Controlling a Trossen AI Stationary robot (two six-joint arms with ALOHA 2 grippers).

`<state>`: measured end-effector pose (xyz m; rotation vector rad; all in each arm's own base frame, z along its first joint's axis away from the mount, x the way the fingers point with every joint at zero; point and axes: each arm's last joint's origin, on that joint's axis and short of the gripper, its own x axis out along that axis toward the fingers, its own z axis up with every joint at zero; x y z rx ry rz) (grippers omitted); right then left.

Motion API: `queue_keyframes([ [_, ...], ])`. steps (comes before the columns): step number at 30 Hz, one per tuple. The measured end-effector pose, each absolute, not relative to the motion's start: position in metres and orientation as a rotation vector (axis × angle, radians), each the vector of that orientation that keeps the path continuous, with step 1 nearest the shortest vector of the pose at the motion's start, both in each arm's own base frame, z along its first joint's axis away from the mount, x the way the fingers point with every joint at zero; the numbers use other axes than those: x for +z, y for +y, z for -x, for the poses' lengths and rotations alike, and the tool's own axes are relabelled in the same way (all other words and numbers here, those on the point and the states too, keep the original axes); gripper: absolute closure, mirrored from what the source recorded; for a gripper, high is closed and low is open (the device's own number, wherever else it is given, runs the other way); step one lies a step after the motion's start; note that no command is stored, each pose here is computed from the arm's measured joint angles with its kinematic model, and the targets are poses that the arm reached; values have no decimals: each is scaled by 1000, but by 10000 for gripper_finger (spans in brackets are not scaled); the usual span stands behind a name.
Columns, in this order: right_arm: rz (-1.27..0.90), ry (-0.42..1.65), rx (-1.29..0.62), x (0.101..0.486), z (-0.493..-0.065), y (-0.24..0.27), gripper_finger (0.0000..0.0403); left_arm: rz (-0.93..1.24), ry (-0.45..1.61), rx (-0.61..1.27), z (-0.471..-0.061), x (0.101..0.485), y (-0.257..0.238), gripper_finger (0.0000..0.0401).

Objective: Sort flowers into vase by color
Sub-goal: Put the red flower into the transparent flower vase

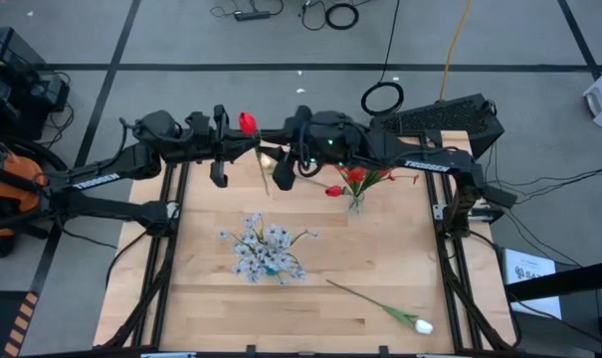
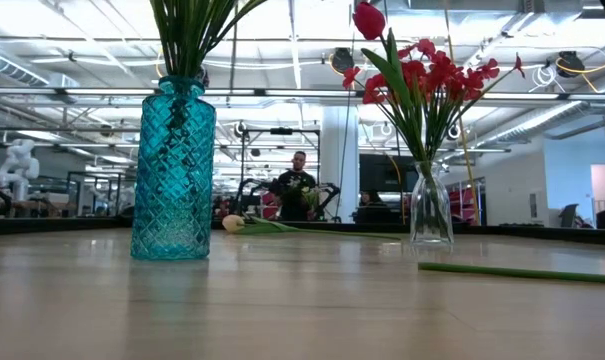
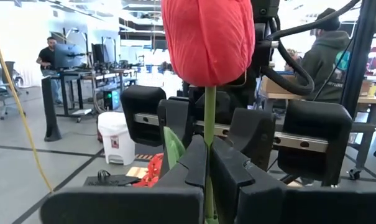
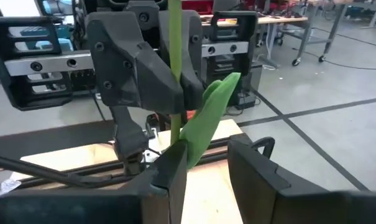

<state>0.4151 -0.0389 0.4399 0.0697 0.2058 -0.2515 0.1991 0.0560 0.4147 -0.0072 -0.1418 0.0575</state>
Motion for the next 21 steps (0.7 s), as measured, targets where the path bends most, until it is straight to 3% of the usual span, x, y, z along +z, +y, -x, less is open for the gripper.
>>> queue_keyframes([
  [21,-57,251,-240,447,-401,-38,293,-29,-145,95,-199,415,58,391],
])
